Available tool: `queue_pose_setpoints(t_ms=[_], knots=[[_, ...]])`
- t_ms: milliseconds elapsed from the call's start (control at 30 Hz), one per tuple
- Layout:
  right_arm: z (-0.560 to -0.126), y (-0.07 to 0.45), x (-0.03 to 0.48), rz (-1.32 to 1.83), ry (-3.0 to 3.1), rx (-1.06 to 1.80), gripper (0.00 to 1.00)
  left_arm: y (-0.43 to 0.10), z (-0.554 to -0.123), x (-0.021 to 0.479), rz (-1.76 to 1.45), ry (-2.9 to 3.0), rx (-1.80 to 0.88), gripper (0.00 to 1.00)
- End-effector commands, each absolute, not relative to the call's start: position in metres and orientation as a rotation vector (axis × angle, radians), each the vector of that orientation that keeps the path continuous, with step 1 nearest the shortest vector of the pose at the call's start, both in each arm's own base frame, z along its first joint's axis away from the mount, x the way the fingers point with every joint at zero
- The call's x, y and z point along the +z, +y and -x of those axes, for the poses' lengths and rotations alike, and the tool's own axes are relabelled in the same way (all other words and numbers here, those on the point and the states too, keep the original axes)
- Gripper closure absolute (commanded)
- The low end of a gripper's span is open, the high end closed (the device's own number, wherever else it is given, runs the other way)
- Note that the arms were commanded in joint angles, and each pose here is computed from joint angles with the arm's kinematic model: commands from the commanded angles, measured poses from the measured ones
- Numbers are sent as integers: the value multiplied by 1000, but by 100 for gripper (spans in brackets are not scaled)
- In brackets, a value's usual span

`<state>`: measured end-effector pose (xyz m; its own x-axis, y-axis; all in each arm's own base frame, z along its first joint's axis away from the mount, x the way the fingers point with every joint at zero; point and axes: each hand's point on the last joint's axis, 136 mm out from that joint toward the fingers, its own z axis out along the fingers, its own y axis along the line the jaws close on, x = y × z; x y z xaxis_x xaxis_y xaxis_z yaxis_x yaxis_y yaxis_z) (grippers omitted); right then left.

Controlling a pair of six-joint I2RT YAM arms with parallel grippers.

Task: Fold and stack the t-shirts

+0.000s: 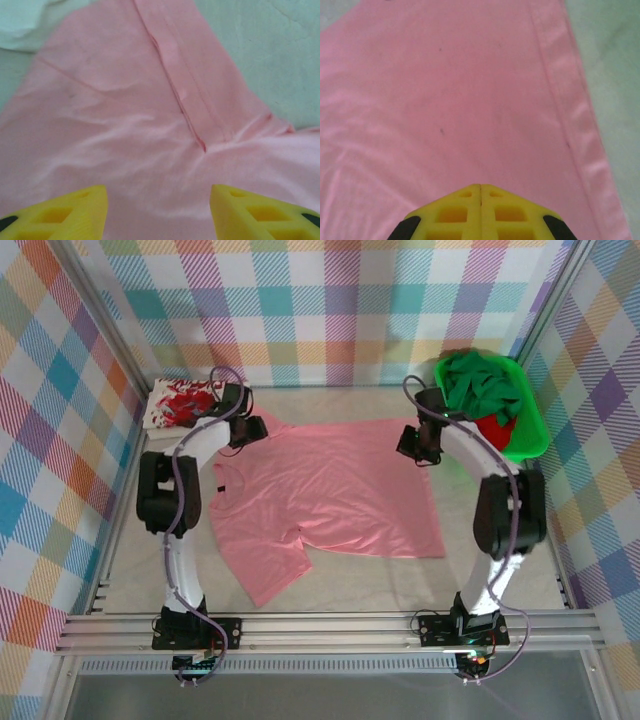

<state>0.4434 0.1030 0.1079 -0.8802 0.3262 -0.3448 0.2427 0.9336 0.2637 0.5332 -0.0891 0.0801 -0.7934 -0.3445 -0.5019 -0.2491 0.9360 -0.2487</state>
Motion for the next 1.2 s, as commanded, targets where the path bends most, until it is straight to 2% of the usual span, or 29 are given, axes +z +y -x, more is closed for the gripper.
queue_pose_setpoints(t_ms=[0,267,533,733,867,967,1067,1167], knots=[[-472,113,100,-324,2714,291,99,-101,-541,66,382,2597,-244,43],[-519,106,52,-421,2764,228,100,-105,-563,26,460,2653,-224,44],[-558,80,18,-627,2747,252,100,-153,-586,4,337,2670,-337,44],[-591,70,14,-695,2682,270,100,-172,-614,-4,319,2649,-407,44],[-616,62,26,-697,2630,289,100,-164,-627,20,316,2589,-368,44],[-635,57,53,-645,2550,322,100,-143,-642,59,324,2495,-329,43],[-647,68,95,-529,2471,427,100,-119,-652,113,359,2404,-359,41],[-634,78,147,-446,2444,467,98,-101,-636,179,346,2348,-305,39]])
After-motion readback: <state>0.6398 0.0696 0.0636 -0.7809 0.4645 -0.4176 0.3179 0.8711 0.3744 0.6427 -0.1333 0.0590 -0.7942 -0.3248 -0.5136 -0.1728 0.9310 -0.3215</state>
